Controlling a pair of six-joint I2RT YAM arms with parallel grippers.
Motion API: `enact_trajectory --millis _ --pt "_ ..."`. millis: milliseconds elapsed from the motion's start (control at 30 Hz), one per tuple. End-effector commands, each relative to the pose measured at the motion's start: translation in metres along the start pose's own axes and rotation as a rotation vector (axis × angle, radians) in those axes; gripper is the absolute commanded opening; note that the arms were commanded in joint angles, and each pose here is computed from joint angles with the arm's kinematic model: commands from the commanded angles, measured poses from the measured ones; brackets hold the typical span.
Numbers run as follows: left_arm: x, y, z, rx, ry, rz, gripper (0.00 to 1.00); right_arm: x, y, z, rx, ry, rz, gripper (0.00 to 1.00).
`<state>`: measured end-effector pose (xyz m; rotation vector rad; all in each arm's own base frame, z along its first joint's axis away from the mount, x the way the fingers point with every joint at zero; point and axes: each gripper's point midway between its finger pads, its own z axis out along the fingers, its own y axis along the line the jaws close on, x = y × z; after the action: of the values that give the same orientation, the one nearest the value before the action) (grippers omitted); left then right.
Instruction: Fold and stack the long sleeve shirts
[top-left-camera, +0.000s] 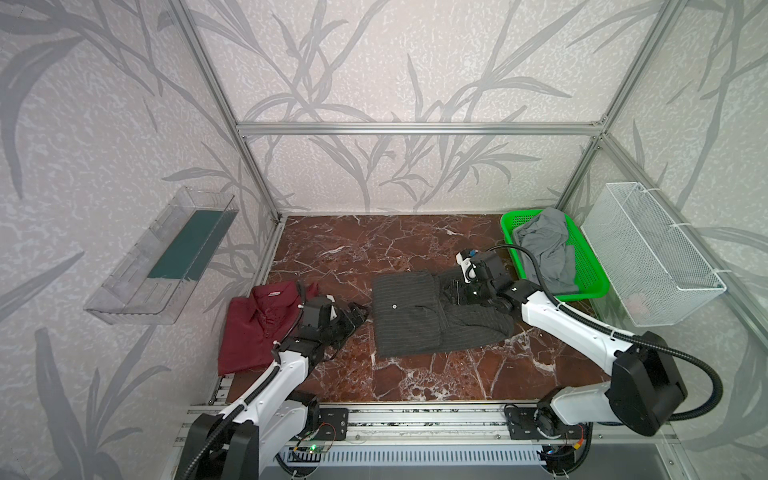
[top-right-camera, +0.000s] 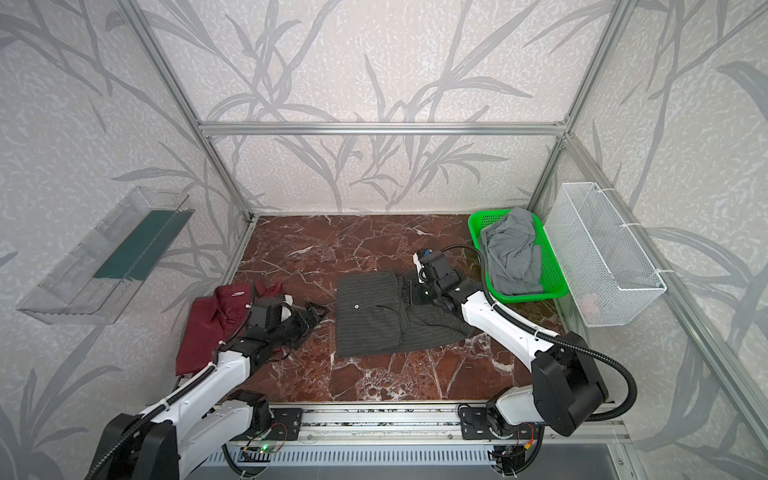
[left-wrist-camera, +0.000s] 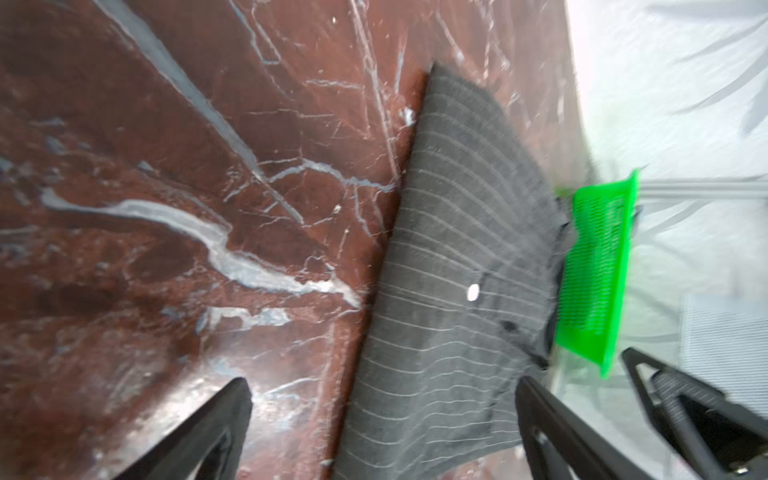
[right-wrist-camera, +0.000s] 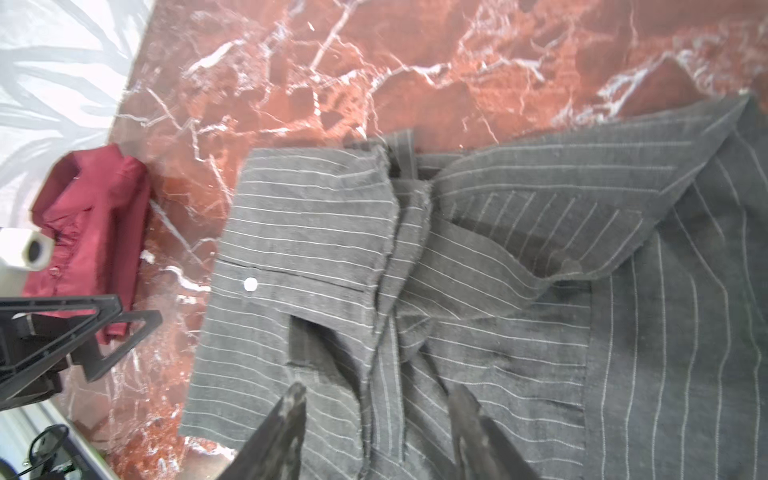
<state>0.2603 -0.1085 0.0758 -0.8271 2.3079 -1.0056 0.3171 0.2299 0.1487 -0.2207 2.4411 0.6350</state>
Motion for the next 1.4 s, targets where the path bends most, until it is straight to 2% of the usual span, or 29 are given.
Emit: enact_trajectory --millis 0,67,200,333,433,600,833,1000,1367 --pt "-0.001 -0.026 -0.003 0.177 -0.005 -0.084 0.99 -0.014 0.01 -0.011 -0.013 -0.051 -0.04 0.6" --pt "-0.001 -0.033 -0.006 0.259 -0.025 -0.075 0.99 -0.014 0.014 -0.013 -0.029 -0.055 -0.047 0.63" --pt "0.001 -0.031 -0.007 0.28 -0.028 -0.069 0.99 -0.015 0.019 -0.016 -0.045 -0.061 -0.06 0.67" --pt "0.004 -0.022 -0.007 0.123 -0.006 0.058 0.99 -0.01 0.024 -0.01 -0.057 -0.041 -0.07 0.7" --pt "0.003 -0.005 -0.003 0.048 -0.031 0.085 0.99 -0.003 0.029 0.001 -0.077 0.001 -0.068 0.7" --pt "0.009 0.0 0.009 0.017 0.013 0.138 0.99 0.008 0.036 0.022 -0.089 0.074 -0.09 0.7" --pt "0.016 -0.007 0.027 -0.017 0.047 0.269 0.96 0.02 0.035 0.049 -0.102 0.141 -0.074 0.64" --pt "0.015 -0.007 0.035 -0.069 0.031 0.367 0.93 0.032 0.027 0.07 -0.073 0.208 -0.063 0.58" --pt "0.014 -0.014 0.07 -0.06 0.077 0.389 0.9 0.049 -0.004 0.103 -0.008 0.261 -0.009 0.5"
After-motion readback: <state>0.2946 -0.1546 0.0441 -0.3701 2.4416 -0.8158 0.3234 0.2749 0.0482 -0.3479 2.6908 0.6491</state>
